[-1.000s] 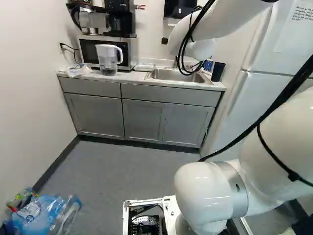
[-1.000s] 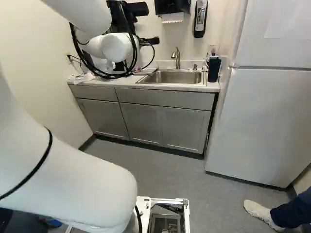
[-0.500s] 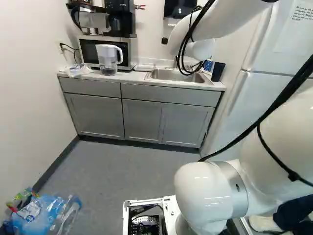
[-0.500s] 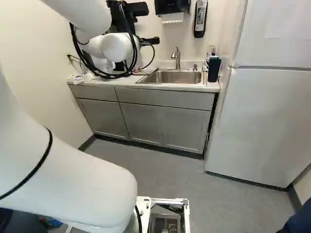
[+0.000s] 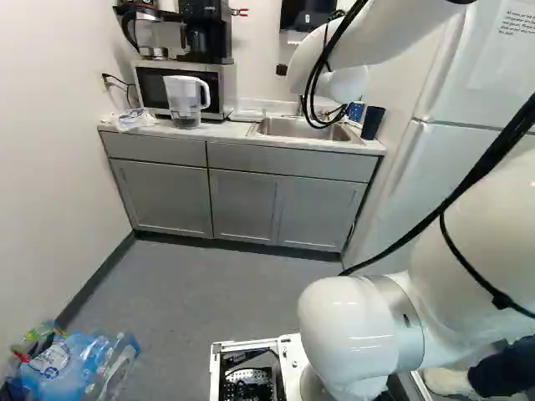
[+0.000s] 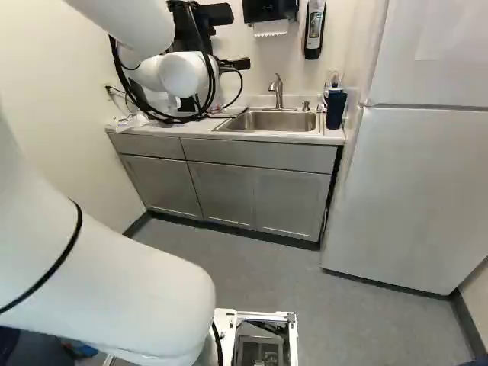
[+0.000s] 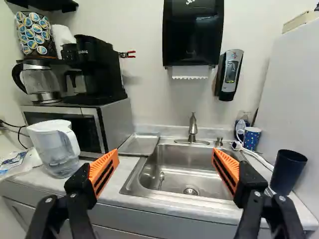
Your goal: Rinse the cup and place it in the tray
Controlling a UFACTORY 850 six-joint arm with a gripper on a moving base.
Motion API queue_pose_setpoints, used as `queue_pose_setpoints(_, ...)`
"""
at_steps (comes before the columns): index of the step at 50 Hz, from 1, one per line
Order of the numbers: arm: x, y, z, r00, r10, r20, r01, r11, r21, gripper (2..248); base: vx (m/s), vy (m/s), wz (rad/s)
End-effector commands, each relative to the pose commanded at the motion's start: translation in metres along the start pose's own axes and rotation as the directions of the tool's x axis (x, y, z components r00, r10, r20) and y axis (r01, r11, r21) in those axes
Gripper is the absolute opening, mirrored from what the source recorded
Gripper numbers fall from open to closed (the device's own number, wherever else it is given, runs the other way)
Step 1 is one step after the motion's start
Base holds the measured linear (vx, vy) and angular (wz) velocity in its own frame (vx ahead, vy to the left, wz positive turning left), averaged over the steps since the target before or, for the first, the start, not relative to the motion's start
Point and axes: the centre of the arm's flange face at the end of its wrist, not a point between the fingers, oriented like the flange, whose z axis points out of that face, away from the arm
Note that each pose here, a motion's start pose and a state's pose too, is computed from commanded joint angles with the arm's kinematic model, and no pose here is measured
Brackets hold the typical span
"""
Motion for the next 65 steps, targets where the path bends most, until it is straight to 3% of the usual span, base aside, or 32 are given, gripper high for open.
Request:
queue_pose_setpoints(33,0.0000,0.0000,0.0000,1.000,0.000,0.000,0.000,1.000,0.000,247,0.014,0.000,-0.003)
queue_pose_setpoints(65,0.0000,0.0000,0.0000,1.000,0.000,0.000,0.000,1.000,0.000,247,0.115,0.000,-0.013)
